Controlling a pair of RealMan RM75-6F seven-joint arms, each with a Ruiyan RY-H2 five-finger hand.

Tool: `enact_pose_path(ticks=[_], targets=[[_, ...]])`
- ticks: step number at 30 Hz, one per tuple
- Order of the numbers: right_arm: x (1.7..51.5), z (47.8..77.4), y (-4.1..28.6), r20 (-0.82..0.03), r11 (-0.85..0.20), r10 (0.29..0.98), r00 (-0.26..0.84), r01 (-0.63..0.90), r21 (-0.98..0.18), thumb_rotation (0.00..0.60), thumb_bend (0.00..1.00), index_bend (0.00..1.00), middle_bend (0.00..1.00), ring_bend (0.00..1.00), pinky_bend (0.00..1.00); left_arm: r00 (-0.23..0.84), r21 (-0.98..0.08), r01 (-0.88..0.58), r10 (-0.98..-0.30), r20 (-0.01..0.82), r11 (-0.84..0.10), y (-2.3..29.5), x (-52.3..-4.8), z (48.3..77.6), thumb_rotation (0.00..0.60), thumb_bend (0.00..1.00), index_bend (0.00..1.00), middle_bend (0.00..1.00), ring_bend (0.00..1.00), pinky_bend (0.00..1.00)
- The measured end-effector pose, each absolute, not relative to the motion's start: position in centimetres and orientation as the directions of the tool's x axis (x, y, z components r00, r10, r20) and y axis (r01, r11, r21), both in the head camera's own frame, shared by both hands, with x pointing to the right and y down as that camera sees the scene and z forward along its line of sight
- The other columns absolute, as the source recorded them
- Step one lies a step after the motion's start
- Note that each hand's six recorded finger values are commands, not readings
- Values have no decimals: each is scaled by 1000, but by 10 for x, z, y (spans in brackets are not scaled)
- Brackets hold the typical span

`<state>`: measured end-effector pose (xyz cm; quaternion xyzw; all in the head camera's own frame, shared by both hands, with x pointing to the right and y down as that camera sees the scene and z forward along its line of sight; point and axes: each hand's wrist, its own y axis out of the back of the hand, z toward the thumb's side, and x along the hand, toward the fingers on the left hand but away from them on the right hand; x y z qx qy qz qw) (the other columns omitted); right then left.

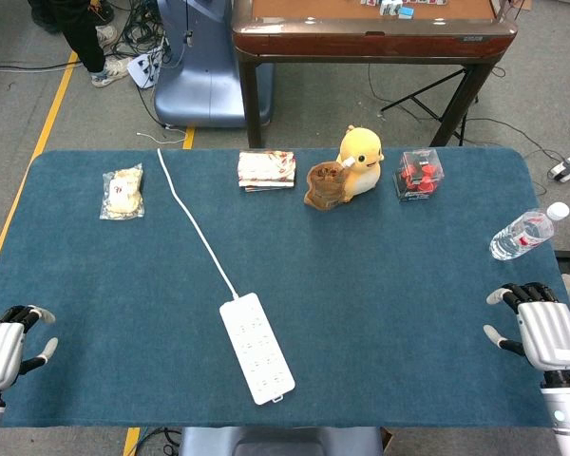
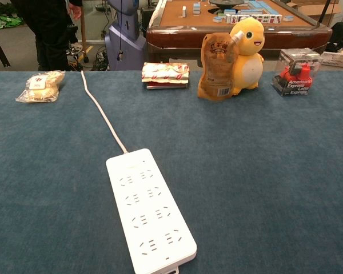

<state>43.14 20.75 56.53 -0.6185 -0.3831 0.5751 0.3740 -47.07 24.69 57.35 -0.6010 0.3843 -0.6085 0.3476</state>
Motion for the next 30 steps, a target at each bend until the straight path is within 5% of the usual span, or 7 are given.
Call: enact_pose_path(ticks=[8,15,19,23,30], targets=[[433,566,209,-429,-431,902,42,45,-901,600,148,446,399,350,239,-34,-882,-41,-882,470,-469,248,-470,576,600,299,553,449,350,577],[436,562,207,-413,-415,910,41,55,-908,600,147,446,399,350,287,1,-888,-71,-890,456,-455,243,-462,578,600,299,510,496,513,787],[438,560,204,-411,-413,911,41,45,-910,600,147,446,398,350,292,49,-887,-78,-890,452,-455,233,-448,580,600,302,462,710,756,976],[440,556,203,-405,-406,914,35,50,-912,600,147,446,398,350,292,110,-873,-86,-875,471,-481,225,-430,586,600,365,456,939,920,1000],[447,553,202,-405,-405,914,10,49,-913,600,148,446,398,350,292,294,-835,-25,-803,519,-549,202,-374,606,600,534,439,1000,1000,1000]])
